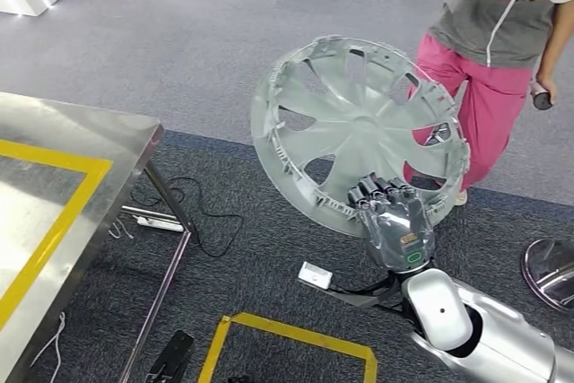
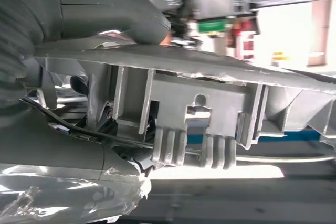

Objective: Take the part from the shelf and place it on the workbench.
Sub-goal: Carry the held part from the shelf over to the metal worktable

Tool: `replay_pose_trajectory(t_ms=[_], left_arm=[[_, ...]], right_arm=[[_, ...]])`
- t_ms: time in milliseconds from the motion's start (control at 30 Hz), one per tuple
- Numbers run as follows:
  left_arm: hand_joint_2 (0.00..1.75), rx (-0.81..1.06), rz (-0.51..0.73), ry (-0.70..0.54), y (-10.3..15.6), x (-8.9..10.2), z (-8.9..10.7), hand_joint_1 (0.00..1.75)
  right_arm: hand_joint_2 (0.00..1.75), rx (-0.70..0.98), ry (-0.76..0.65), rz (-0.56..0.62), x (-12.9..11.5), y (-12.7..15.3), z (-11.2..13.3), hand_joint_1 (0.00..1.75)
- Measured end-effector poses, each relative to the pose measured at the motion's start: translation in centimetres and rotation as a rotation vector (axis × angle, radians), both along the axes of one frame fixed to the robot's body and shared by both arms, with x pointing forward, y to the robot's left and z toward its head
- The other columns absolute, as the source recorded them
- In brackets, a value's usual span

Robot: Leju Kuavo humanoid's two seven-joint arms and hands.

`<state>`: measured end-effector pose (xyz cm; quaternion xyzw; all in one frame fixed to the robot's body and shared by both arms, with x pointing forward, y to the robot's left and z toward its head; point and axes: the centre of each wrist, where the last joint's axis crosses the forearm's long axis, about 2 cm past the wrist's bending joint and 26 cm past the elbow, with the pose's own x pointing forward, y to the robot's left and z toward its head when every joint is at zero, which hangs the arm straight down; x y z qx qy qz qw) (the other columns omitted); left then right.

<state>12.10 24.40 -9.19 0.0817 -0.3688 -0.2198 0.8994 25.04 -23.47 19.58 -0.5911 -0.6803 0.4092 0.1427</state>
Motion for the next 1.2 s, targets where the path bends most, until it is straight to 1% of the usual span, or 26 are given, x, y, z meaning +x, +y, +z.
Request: replay_pose_trajectory(t_ms=[133, 233, 300, 500, 633, 767, 1000, 1200], left_arm=[[0.00, -0.002, 0.024, -0.011, -0.6, 0.4, 0.2, 0.00], [0.00, 0.001, 0.034, -0.005, -0.6, -0.2, 0.1, 0.00], [0.00, -0.001, 0.034, -0.004, -0.6, -0.4, 0.1, 0.00], [0.00, -0.014, 0.018, -0.008, -0.8, -0.2, 0.2, 0.00], [0.00, -0.024, 0.020, -0.015, -1.2, 0.1, 0.3, 0.00], [0.00, -0.030, 0.022, -0.010, -1.4, -0.2, 0.3, 0.00], [0.00, -0.045, 0.017, -0.015, -2.2, 0.1, 0.5, 0.00], [0.00, -0.039, 0.015, -0.029, -2.3, 0.6, 0.7, 0.00]], right_arm=[[1.75, -0.009, 0.012, -0.002, -0.1, 0.0, -0.3, 1.75], [1.75, -0.003, 0.026, -0.004, -0.4, 0.0, -0.8, 1.75], [1.75, 0.002, 0.032, -0.006, -0.5, -0.1, -1.0, 1.75], [1.75, 0.010, 0.050, -0.018, -0.8, -0.4, -1.7, 1.75], [1.75, 0.010, 0.054, -0.022, -0.9, -0.5, -1.8, 1.75], [1.75, 0.011, 0.058, -0.023, -1.0, -0.5, -1.9, 1.75], [1.75, 0.009, 0.069, -0.037, -1.1, -0.6, -2.0, 1.75], [1.75, 0.004, 0.074, -0.045, -1.1, -0.7, -2.1, 1.75]])
